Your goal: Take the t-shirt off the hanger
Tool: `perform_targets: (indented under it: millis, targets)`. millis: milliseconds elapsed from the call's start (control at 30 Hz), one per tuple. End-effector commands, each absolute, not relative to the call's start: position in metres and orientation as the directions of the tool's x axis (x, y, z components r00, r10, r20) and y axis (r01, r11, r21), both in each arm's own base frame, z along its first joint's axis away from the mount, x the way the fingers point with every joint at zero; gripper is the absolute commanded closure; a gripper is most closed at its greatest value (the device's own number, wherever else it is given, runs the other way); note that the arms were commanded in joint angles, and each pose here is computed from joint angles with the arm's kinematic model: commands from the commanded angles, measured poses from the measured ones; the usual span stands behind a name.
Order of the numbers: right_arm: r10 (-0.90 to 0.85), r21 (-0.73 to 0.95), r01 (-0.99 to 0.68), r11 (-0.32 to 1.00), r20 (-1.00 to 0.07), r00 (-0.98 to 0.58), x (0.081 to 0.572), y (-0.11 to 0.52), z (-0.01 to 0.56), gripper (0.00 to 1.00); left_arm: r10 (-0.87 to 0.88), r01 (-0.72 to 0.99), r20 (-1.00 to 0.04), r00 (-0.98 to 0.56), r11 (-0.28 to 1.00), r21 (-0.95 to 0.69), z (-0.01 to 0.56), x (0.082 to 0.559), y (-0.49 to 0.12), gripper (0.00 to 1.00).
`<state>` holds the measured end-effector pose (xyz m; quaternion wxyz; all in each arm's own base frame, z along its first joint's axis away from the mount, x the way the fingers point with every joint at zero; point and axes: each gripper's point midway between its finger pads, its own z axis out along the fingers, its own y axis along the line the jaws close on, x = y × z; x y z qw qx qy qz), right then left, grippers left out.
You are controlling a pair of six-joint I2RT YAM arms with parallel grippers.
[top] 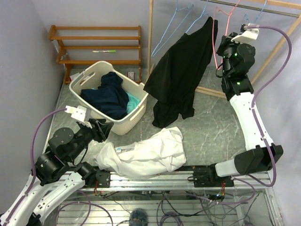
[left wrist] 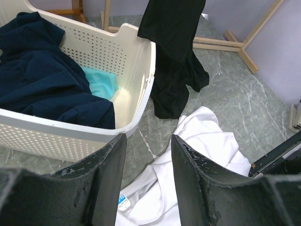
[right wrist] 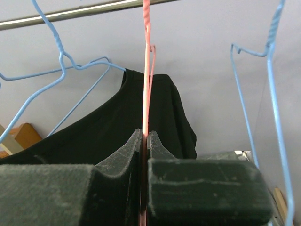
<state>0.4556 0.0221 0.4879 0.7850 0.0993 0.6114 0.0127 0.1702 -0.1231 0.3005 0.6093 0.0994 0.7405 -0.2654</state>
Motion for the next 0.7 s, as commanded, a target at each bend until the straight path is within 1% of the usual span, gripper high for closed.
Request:
perform_targets:
  millis: [0, 133, 300, 433, 533, 667]
  targets:
    - [0.173, 0.203, 0.098, 0.974, -0.952, 0.251, 0.463, 0.022, 0.495, 1.0, -0.151, 0.497, -0.956, -0.252, 0.827, -0.261, 0.296, 0.169, -0.129, 0.46]
    - [0.246, 0.277, 0.114, 0.954, -0.941, 0.231, 0.45, 0.019, 0.479, 1.0, -0.144, 0.496, -0.955, -0.259, 0.829, -0.26, 0.294, 0.17, -0.13, 0.45]
    - [0.271, 0.299, 0.123, 0.946, -0.941, 0.203, 0.424, 0.015, 0.457, 0.71, -0.136, 0.495, -0.953, -0.271, 0.829, -0.259, 0.291, 0.171, -0.132, 0.41]
    - [0.265, 0.287, 0.112, 0.951, -0.947, 0.181, 0.403, 0.015, 0.448, 0.58, -0.119, 0.496, -0.95, -0.29, 0.83, -0.255, 0.286, 0.174, -0.136, 0.41]
    - [0.303, 0.322, 0.107, 0.941, -0.939, 0.164, 0.386, 0.015, 0.441, 0.56, -0.109, 0.5, -0.948, -0.298, 0.829, -0.252, 0.284, 0.176, -0.139, 0.41]
    - [0.352, 0.369, 0.099, 0.924, -0.923, 0.158, 0.363, 0.014, 0.426, 0.56, -0.105, 0.491, -0.946, -0.308, 0.834, -0.252, 0.282, 0.178, -0.14, 0.41]
